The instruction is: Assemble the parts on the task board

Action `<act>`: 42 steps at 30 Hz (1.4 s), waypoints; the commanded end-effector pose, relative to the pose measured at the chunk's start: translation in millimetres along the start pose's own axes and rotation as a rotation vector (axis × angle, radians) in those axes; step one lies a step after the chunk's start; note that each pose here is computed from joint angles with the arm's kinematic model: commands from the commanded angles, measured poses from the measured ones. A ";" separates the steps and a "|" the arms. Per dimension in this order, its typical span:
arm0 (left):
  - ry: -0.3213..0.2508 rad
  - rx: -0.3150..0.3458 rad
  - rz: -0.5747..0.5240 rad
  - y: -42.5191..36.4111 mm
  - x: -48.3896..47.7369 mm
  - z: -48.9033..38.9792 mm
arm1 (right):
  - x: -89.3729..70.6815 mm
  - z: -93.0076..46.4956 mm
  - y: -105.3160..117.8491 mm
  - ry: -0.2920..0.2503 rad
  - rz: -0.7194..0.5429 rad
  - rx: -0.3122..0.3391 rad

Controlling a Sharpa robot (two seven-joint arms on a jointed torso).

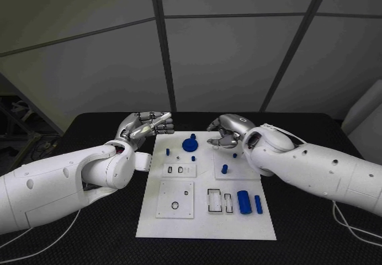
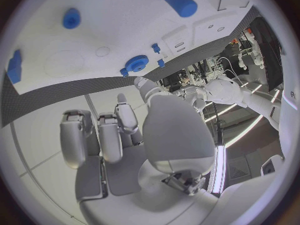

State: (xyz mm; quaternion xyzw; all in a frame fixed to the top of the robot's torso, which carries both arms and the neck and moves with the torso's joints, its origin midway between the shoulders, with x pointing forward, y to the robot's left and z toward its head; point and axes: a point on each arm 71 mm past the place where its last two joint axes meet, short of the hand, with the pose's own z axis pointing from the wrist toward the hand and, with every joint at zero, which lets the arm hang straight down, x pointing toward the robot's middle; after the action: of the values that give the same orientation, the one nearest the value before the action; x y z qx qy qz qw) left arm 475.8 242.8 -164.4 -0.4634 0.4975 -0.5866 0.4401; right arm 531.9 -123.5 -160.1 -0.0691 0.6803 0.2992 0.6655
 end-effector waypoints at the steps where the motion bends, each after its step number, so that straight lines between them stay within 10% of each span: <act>1: 0.015 0.012 -0.001 -1.6 -0.2 0.4 | -7.3 -10.5 -12.8 0.007 0.176 -0.032; 16: 0.016 0.010 -0.001 -0.3 -1.4 1.4 | -30.8 -48.8 -98.6 0.023 0.261 0.086; 42: 0.012 0.007 0.000 2.1 -2.7 2.9 | -21.4 -39.1 -114.9 0.115 0.156 0.117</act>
State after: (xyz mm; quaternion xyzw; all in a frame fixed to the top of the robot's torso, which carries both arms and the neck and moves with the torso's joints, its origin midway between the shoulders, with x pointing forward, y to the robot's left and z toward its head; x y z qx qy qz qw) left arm 479.2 245.8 -168.1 -0.4648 0.4982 -0.5850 0.4399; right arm 557.4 -243.6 -178.4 0.0193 0.7312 0.3077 0.6085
